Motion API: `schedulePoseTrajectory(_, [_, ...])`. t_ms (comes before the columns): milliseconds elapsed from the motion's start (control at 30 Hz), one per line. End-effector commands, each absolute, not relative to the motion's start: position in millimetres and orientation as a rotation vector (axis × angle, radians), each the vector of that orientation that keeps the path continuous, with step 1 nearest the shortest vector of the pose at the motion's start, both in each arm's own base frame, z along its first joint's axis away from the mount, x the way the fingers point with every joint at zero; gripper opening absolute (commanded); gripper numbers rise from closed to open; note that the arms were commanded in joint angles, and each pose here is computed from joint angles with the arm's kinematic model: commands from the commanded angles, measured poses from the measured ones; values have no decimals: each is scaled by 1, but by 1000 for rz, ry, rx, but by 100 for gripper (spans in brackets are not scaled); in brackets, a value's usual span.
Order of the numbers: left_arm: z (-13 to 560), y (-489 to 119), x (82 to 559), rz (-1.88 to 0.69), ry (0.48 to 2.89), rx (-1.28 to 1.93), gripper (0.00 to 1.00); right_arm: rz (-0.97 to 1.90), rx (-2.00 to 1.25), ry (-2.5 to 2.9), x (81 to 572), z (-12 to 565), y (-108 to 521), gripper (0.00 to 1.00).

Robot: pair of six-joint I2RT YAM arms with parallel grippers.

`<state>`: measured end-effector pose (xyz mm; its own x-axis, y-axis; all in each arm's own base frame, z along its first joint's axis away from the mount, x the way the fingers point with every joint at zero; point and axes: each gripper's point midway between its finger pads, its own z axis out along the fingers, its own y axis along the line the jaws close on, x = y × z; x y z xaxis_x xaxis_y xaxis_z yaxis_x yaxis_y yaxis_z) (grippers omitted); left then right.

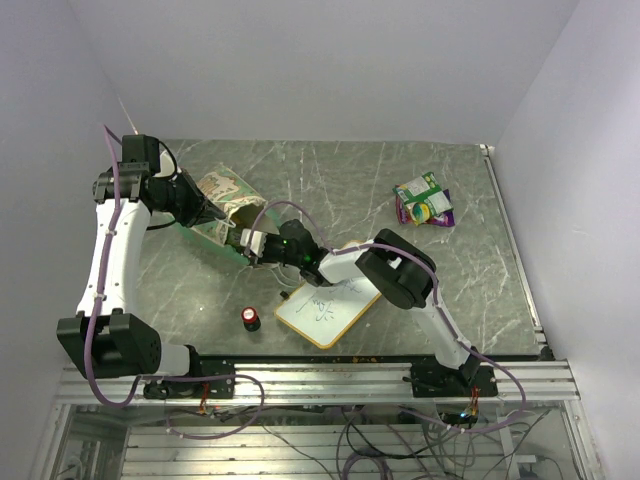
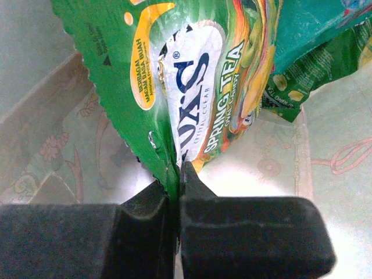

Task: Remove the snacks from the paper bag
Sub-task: Take out the snack from the paper bag.

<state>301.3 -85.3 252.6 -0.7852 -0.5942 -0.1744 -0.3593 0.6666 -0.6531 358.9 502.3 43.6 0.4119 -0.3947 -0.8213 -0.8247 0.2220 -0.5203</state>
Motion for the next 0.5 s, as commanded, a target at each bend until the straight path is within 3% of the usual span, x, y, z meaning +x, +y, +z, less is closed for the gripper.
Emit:
schedulePoseTrajectory(0, [253, -84, 300, -850, 2494, -724, 7, 424, -1310, 1172, 368, 82, 506, 0])
schedulePoseTrajectory(467, [268, -92, 320, -963, 2347, -748, 7, 607, -1287, 1259, 306, 142, 463, 0])
